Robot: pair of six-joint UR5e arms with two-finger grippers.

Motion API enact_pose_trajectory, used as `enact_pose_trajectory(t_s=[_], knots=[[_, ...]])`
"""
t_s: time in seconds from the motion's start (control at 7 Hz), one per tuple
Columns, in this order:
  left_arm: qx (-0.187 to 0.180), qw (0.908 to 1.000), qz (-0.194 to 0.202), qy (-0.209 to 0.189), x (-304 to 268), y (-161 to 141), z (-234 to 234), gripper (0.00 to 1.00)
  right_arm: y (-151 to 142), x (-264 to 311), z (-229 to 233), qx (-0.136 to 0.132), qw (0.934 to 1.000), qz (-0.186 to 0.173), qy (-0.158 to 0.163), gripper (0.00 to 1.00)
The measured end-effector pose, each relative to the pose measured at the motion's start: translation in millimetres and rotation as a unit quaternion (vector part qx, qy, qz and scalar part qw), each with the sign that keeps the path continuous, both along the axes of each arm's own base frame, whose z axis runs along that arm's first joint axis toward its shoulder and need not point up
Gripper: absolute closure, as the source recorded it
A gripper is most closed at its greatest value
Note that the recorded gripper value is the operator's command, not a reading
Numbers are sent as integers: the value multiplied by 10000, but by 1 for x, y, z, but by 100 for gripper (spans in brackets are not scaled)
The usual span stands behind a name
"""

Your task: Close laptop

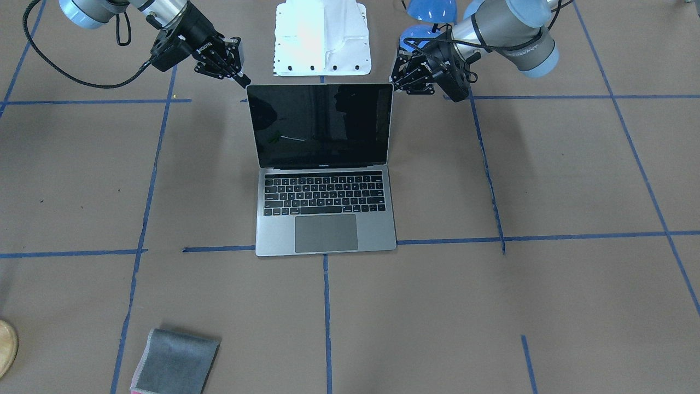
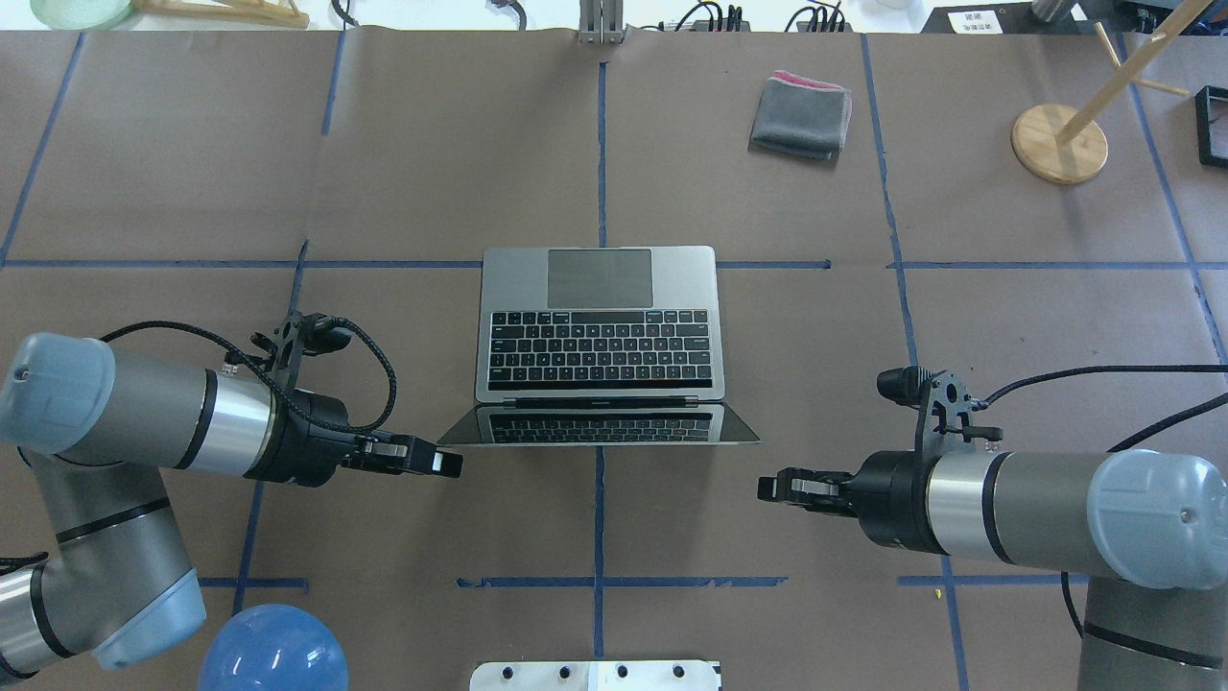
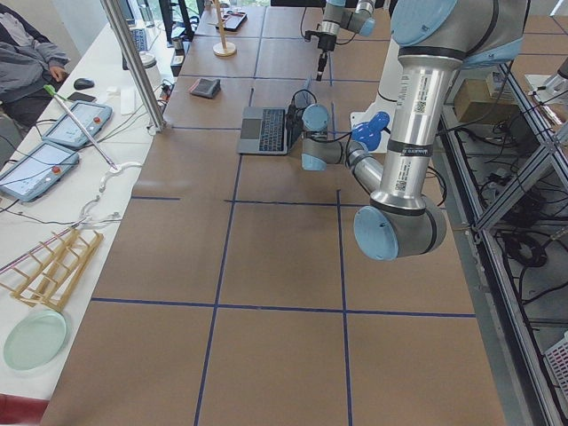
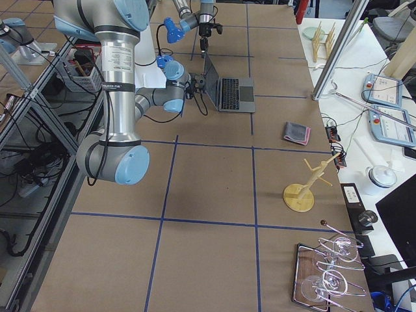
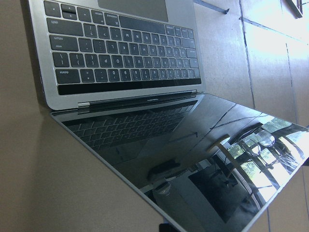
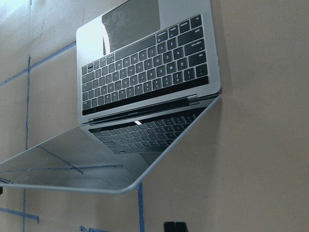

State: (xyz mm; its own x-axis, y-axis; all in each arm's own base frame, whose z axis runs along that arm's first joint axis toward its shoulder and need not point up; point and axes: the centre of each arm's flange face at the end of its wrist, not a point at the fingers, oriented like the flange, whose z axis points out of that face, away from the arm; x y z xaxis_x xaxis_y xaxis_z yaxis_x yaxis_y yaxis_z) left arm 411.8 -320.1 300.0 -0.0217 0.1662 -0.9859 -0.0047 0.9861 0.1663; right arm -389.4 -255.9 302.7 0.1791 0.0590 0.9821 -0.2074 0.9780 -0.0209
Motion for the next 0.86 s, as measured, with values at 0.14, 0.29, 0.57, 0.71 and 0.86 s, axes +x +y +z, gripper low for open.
enact_pose_trajectory(t_s=[0.14, 0.29, 0.57, 0.71, 0.86], knots=[[7, 10000, 5, 24, -2, 1, -2, 100, 0, 0, -1, 8, 10000, 4, -13, 99], [4, 10000, 9, 39, -3, 1, -3, 100, -2, 1, -3, 14, 10000, 18, -27, 99], [-5, 10000, 18, 58, -3, 2, -5, 100, -9, 4, -6, 27, 9999, 97, -61, 99], [-2, 10000, 19, 68, -4, 1, -6, 100, -15, 5, -11, 40, 9998, 153, -94, 99], [-1, 10000, 7, 70, -5, 0, -7, 100, -21, 6, -14, 38, 9997, 212, -79, 99]])
